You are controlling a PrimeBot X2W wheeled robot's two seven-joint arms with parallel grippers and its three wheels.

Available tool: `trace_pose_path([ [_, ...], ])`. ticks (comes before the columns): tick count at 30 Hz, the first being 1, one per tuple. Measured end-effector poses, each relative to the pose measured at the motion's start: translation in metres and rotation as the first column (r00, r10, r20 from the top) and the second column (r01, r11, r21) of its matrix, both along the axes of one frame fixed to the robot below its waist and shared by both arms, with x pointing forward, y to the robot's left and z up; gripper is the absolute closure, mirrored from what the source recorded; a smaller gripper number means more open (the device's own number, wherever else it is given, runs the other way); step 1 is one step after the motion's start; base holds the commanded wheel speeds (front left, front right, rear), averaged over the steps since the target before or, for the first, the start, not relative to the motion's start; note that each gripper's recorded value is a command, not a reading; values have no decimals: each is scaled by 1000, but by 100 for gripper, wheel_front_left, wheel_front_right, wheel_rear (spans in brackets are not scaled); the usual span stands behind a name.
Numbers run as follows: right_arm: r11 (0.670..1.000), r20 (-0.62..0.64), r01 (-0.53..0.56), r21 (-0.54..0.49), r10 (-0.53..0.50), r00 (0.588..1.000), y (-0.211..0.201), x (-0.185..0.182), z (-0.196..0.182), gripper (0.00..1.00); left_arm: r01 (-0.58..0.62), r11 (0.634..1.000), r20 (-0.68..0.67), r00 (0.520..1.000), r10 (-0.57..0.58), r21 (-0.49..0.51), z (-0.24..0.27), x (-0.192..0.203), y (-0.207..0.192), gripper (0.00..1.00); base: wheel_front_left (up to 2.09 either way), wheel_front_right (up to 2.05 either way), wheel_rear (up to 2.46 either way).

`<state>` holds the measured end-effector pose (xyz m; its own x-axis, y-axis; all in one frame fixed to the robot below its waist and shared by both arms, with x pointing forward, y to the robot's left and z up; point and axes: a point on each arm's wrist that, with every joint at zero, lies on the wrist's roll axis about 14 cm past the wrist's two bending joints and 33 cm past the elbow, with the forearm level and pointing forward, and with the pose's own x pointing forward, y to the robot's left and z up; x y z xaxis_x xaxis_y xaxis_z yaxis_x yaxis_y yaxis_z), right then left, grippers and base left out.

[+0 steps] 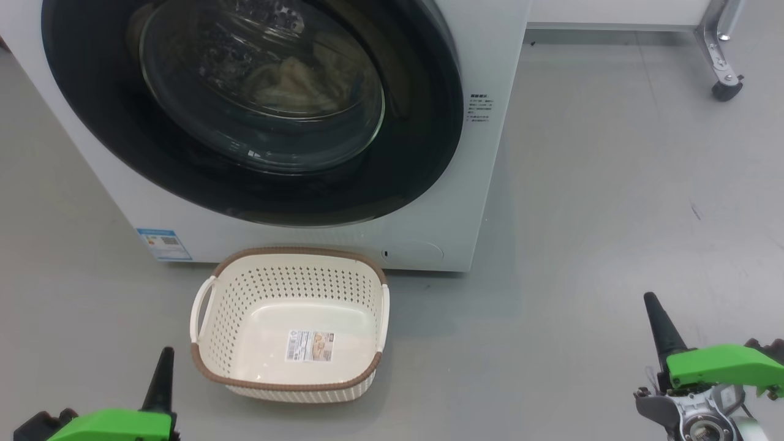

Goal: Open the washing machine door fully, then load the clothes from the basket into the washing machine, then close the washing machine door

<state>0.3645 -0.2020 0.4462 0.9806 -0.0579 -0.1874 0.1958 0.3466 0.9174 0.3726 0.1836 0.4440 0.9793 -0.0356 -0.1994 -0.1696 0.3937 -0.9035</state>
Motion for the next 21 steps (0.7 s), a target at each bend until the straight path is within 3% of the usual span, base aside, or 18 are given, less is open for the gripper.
trace_pose_path([
  [21,974,59,9,228,-23,998,1,5,16,100,-40,969,44,998,52,-243,19,1,3,100,0,0,0],
])
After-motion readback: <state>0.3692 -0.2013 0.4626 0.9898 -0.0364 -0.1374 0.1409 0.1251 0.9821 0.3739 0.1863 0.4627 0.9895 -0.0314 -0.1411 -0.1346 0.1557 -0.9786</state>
